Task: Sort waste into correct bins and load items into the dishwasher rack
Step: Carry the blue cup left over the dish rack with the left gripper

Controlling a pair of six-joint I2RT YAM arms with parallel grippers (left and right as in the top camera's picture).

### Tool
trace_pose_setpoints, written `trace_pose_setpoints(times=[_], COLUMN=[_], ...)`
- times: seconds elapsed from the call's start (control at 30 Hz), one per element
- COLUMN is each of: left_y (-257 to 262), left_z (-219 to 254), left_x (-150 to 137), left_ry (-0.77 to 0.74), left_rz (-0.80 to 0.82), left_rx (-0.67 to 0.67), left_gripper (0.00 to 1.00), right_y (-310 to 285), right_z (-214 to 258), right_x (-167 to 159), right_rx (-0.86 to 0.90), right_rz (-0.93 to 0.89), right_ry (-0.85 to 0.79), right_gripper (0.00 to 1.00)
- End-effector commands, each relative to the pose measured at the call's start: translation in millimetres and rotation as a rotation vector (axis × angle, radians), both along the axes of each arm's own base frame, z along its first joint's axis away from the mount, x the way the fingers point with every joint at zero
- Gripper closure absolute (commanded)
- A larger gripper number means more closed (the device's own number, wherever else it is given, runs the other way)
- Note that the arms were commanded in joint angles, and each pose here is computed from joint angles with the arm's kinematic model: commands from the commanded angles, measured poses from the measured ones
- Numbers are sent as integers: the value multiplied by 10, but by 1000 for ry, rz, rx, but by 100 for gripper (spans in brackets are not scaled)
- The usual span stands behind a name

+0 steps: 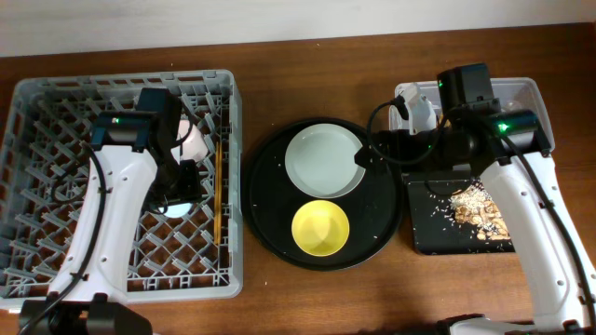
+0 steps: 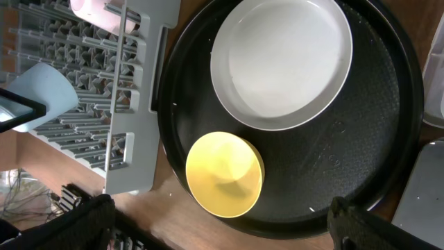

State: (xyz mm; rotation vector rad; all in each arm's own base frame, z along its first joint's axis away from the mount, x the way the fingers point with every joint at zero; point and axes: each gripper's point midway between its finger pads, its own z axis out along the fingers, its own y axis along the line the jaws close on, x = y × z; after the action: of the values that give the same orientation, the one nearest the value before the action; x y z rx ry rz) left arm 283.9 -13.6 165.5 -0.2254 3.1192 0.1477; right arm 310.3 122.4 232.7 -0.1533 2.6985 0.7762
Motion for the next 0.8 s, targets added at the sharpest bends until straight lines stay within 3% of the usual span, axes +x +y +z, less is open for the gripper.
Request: trace_pose_setpoints(times=[0.0, 0.77], left_y=[62, 193], left_z=[27, -205], left_x=[15, 11], left_ry=[-22, -15], left_rz=[30, 82], left_rx=[26, 57], left_gripper=[58, 58], right_y=[2, 2], right_z=[-51, -51], right_x=[-9, -9], right_rx=[-13, -14], right_rz=[1, 2], right_ry=[11, 11], right_gripper=[1, 1])
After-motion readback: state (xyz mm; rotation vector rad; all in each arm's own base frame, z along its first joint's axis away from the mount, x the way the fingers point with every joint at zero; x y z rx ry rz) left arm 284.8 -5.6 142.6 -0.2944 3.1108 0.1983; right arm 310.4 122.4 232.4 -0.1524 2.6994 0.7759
